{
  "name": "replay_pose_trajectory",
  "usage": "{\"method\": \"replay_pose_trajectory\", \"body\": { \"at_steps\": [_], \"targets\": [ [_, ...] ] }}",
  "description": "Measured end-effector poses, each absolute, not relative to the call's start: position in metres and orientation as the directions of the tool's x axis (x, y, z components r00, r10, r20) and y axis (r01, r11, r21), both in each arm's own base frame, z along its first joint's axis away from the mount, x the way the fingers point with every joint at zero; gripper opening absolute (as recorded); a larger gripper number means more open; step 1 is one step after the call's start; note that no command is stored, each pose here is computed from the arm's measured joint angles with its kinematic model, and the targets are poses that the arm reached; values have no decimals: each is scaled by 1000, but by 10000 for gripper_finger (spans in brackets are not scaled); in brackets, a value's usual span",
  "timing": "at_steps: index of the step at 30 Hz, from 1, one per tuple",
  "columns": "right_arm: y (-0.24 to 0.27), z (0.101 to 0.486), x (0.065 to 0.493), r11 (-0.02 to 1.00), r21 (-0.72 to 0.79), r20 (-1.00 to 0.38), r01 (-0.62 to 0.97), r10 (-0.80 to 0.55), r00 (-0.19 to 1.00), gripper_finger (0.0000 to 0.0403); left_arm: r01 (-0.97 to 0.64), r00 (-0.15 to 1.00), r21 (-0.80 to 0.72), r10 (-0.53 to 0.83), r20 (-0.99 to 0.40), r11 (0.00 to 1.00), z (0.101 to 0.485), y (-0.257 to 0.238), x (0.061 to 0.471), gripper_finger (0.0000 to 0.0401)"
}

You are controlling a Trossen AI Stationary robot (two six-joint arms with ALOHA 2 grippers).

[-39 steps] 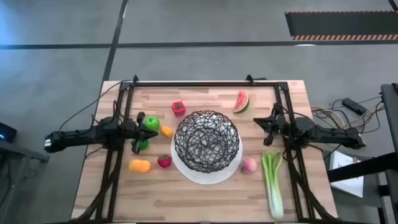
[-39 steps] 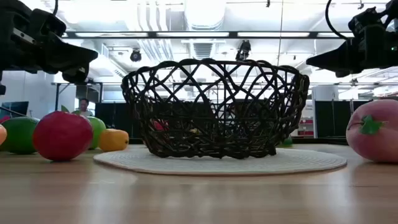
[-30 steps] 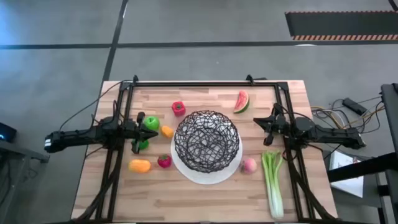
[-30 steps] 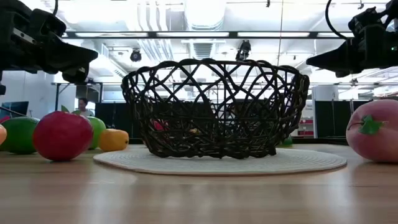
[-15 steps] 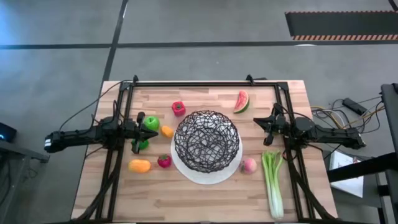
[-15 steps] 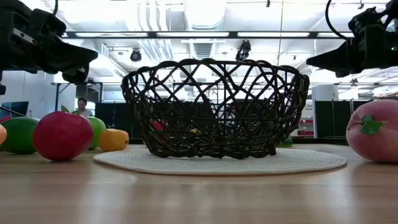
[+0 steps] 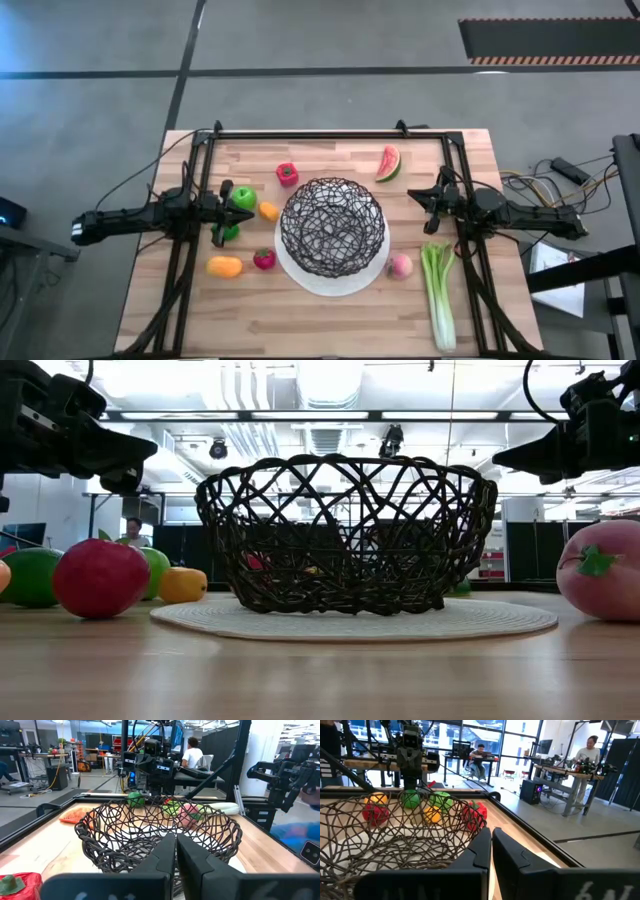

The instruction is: Build produce basket

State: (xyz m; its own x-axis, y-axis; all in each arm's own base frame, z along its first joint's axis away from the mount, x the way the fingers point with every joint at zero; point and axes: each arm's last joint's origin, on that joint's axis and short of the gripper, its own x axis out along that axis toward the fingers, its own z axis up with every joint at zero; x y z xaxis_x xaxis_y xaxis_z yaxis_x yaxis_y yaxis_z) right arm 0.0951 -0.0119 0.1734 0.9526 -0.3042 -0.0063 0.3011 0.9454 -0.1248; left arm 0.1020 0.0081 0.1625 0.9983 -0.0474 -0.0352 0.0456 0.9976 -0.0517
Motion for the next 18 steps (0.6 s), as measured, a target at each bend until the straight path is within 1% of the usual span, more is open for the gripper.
{"method": "replay_pose_trajectory", "body": {
  "at_steps": [9, 10, 11, 14, 15, 18],
  "targets": [
    [-12, 173, 95, 946, -120, -6, 301, -304, 953, 9, 46, 998, -52, -48, -35, 998, 163, 8, 102, 0],
    [-12, 174, 95, 949, -92, -4, 302, -304, 953, 9, 46, 998, -52, -47, -35, 998, 163, 8, 102, 0],
    [-12, 174, 95, 954, -32, 0, 299, -300, 954, 9, 46, 998, -52, -48, -35, 998, 163, 8, 102, 0],
    [-11, 176, 95, 937, 222, 21, 270, -281, 959, 9, 46, 998, -52, -47, -35, 998, 163, 8, 102, 0],
    [-11, 177, 95, 923, 283, 36, 259, -281, 959, 9, 46, 998, -52, -48, -35, 998, 163, 8, 102, 0],
    [-11, 179, 95, 909, 335, 53, 249, -281, 958, 9, 46, 998, -52, -48, -35, 998, 163, 8, 102, 0]
  ]
}}
